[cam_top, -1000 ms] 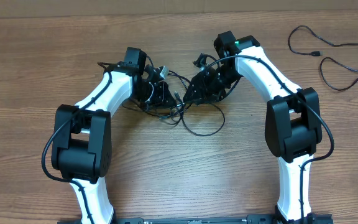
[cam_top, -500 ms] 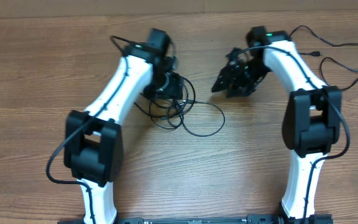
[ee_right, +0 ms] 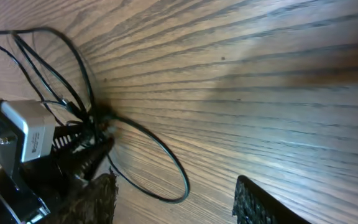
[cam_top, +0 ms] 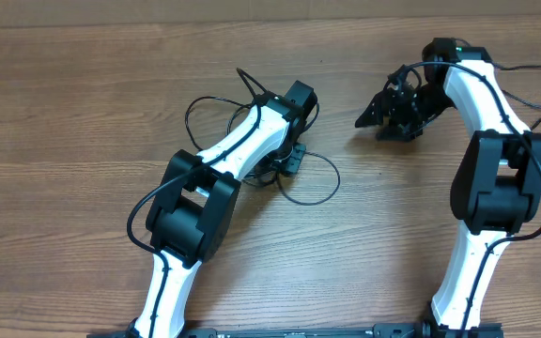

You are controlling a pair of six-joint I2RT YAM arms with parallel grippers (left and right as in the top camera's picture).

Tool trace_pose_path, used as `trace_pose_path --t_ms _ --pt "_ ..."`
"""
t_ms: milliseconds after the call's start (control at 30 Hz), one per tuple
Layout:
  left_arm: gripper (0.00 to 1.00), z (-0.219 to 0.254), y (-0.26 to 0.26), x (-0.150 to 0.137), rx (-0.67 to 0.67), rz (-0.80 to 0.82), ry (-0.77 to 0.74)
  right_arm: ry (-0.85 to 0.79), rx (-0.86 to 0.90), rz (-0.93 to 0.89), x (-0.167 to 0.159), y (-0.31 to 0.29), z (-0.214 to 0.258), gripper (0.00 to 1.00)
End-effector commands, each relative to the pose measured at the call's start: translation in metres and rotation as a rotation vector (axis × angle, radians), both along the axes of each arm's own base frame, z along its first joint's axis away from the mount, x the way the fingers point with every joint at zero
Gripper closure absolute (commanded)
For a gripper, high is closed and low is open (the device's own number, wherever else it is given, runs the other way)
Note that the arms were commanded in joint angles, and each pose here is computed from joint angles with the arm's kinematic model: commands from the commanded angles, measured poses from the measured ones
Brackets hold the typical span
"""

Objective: Untangle cables

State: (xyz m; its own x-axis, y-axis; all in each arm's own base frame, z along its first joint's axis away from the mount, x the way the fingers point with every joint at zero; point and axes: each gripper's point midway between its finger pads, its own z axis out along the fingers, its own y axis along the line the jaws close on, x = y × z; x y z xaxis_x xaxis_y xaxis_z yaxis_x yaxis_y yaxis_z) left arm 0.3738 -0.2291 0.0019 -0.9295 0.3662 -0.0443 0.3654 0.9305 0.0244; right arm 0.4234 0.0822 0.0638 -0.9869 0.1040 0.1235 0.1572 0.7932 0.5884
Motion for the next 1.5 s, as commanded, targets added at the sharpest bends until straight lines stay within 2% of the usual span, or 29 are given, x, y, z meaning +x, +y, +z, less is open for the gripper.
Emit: trace_pose_path --t_ms 0,133,233,333,400,467,500,533,600,633,667,733,767,800,867,1000,1067,1200,1333,1400,1467 --pt "0.87 0.0 -0.001 0.008 0.01 0.009 -0.015 -0.017 0.001 0.025 -0.002 0.011 0.006 0.39" --pt "0.92 0.019 -0.018 0.003 -0.088 -0.03 0.041 -0.015 0.001 0.036 -0.003 0.015 0.006 0.4" --pt "0.93 0.045 -0.042 -0.001 -0.291 -0.114 0.119 -0.014 0.062 0.076 -0.01 0.027 0.013 0.36" --pt "0.93 0.089 -0.068 -0.013 -0.737 -0.235 0.247 -0.032 0.193 0.115 -0.015 0.045 0.028 0.36" --pt "0.92 0.11 -0.066 -0.009 -0.906 -0.26 0.256 -0.031 0.216 0.111 -0.016 0.047 0.032 0.36" --pt "0.92 0.136 -0.05 0.008 -1.093 -0.22 0.238 -0.074 0.357 0.136 -0.016 0.062 0.051 0.36" --pt "0.92 0.143 -0.041 0.016 -1.143 -0.204 0.221 -0.097 0.419 0.146 -0.016 0.067 0.06 0.37" --pt "0.94 0.169 -0.026 0.027 -1.307 -0.198 0.182 -0.117 0.516 0.142 -0.016 0.077 0.075 0.38" --pt "0.94 0.194 -0.016 0.034 -1.464 -0.208 0.138 -0.121 0.564 0.144 -0.016 0.085 0.082 0.38" --pt "0.93 0.206 -0.01 0.038 -1.533 -0.219 0.105 -0.123 0.576 0.152 -0.017 0.09 0.084 0.37" --pt "0.86 0.209 -0.005 0.041 -1.55 -0.216 0.091 -0.127 0.575 0.167 -0.018 0.094 0.084 0.37" --pt "0.64 0.183 0.005 0.046 -1.398 -0.182 0.089 -0.138 0.552 0.198 -0.02 0.102 0.079 0.37" --pt "0.63 0.168 0.008 0.045 -1.31 -0.159 0.107 -0.138 0.553 0.207 -0.021 0.105 0.079 0.36" --pt "0.66 0.161 0.01 0.045 -1.27 -0.152 0.115 -0.141 0.553 0.213 -0.022 0.107 0.079 0.36" --pt "0.96 0.157 0.009 0.043 -1.243 -0.155 0.119 -0.158 0.555 0.241 -0.022 0.116 0.079 0.36" --pt "0.96 0.165 0.009 0.049 -1.29 -0.173 0.084 -0.155 0.557 0.274 -0.028 0.129 0.079 0.37" --pt "0.96 0.162 0.011 0.051 -1.273 -0.17 0.078 -0.156 0.557 0.277 -0.029 0.13 0.079 0.37" --pt "0.96 0.118 0.031 0.056 -0.985 -0.001 0.146 -0.158 0.557 0.277 -0.028 0.132 0.077 0.44" --pt "0.96 0.076 0.073 0.064 -0.653 0.276 0.179 -0.154 0.558 0.29 -0.031 0.137 0.077 0.48" --pt "0.96 0.075 0.079 0.065 -0.645 0.301 0.176 -0.149 0.558 0.3 -0.034 0.141 0.077 0.48" --pt "0.96 0.084 0.076 0.067 -0.726 0.306 0.191 -0.138 0.524 0.327 -0.039 0.147 0.071 0.48"
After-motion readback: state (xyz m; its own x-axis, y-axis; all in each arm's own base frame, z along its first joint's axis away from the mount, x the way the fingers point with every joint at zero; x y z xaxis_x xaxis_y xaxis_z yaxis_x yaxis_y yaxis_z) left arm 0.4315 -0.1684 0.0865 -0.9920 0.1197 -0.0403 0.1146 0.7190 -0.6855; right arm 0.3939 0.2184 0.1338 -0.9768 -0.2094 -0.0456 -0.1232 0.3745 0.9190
